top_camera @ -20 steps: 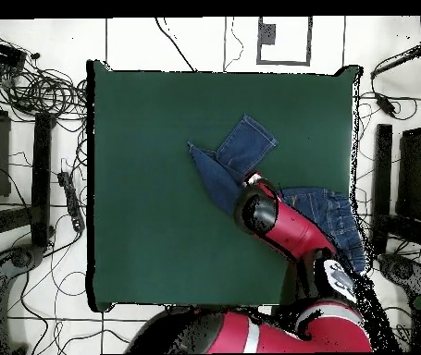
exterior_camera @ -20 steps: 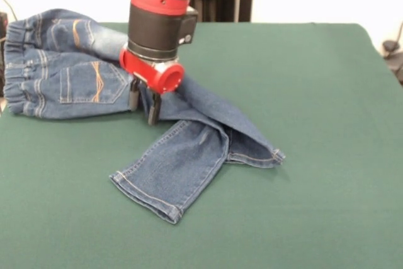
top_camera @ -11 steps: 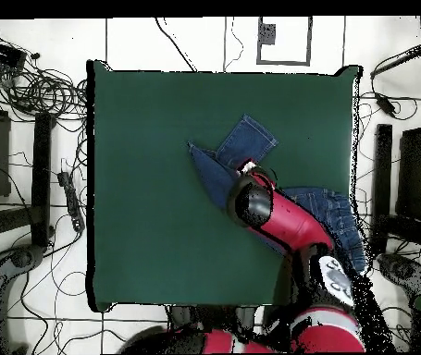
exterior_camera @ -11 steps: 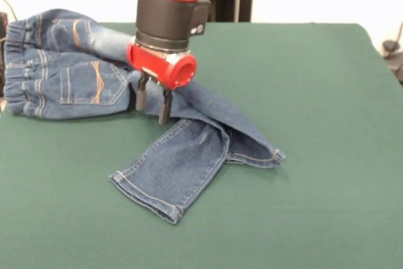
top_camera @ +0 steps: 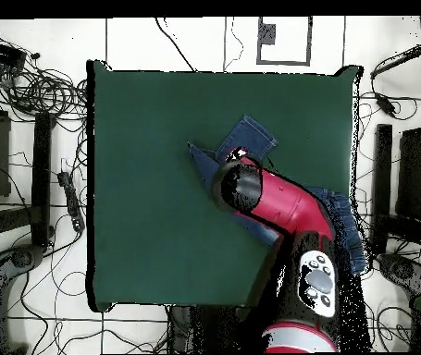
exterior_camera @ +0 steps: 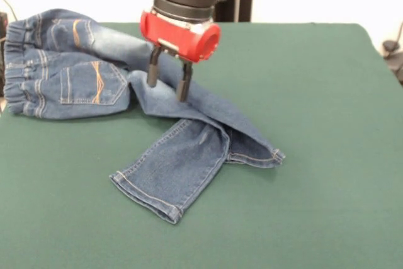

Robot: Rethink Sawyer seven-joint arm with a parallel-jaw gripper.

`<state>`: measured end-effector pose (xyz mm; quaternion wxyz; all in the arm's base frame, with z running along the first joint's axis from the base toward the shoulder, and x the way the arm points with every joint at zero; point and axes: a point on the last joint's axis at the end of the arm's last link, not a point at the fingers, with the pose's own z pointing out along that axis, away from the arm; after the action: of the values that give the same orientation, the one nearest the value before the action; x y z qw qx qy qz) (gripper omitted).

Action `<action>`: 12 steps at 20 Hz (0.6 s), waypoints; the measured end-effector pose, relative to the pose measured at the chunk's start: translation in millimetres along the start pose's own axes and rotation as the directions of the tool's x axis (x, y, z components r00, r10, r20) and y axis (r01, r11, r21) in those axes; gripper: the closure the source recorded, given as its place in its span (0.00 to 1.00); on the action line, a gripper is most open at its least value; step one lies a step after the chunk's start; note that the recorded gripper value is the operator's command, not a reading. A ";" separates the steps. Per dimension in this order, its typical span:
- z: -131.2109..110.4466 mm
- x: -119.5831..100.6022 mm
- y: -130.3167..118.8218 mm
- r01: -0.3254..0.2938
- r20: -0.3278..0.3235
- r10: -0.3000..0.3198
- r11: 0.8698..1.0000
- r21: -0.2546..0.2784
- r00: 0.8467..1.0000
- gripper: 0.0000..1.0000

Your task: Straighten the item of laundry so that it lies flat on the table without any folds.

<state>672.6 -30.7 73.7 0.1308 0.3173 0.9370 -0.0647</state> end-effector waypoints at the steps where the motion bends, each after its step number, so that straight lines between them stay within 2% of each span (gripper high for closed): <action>1: -1.3 -9.0 -2.4 -0.009 0.011 0.009 1.000 -0.004 1.000 0.00; 8: 1.4 -52.4 -19.6 -0.053 0.076 0.055 0.998 -0.020 0.996 0.00; 12: 2.0 -62.6 -21.4 -0.059 0.096 0.062 0.998 -0.026 0.994 0.00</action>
<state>707.8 -84.2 90.5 0.1814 0.3405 0.9203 -0.0650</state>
